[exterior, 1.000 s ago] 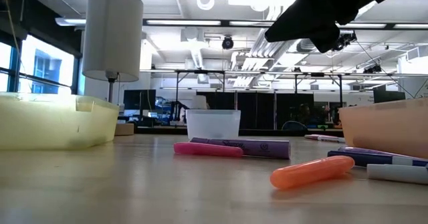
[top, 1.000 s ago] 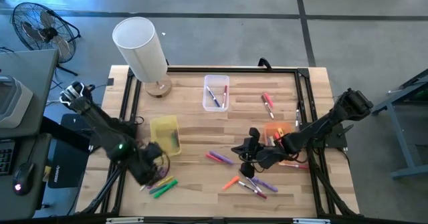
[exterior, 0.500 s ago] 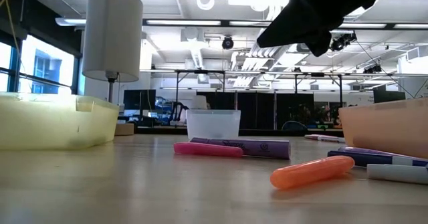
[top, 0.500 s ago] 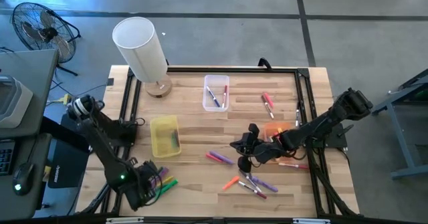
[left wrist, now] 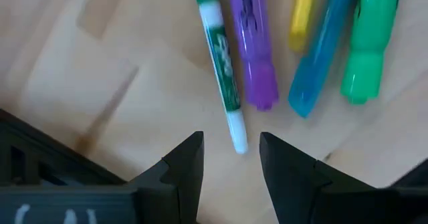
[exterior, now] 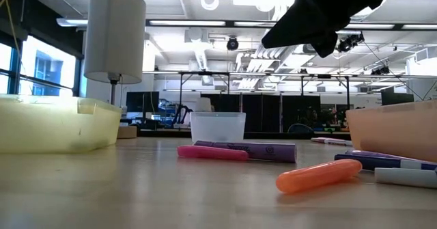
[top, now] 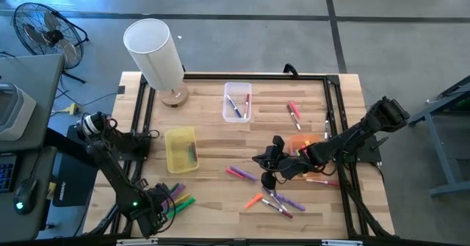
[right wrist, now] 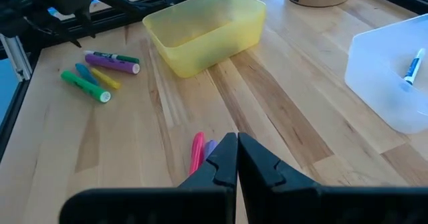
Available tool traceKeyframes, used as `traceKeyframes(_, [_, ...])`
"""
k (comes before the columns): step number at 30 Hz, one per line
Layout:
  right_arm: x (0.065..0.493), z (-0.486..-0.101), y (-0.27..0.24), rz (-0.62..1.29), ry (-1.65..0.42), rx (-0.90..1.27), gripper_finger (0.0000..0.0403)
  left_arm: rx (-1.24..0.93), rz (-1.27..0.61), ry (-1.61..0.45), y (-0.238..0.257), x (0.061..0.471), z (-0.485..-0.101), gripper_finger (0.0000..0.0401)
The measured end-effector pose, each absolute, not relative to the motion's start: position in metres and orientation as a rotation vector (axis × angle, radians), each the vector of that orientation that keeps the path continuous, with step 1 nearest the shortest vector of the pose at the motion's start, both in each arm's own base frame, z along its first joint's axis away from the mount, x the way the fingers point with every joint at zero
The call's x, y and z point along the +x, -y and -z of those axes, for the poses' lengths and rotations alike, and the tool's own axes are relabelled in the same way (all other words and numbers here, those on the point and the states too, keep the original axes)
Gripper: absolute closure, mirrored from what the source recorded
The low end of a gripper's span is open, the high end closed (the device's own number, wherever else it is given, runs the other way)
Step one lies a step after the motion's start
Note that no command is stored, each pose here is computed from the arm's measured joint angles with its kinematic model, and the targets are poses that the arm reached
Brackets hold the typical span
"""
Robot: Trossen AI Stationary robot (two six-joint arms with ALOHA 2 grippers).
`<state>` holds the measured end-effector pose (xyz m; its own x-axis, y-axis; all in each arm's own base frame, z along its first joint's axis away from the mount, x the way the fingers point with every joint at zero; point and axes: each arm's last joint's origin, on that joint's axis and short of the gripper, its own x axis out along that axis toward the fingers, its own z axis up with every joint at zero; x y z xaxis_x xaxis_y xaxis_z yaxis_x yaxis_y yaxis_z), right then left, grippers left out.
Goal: Pick & Place Markers
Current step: Put the green marker pen into the transparent bin
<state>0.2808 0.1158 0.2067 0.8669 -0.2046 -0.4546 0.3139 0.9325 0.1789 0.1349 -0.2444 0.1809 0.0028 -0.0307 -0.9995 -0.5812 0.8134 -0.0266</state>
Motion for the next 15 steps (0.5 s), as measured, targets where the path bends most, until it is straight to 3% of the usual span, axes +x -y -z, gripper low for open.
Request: traceKeyframes(15, [0.284,-0.211,-0.114,0.261,-0.412,0.241,0.0403,-0.586,-0.452,-1.545,0.238,0.127,-0.15,0.0258])
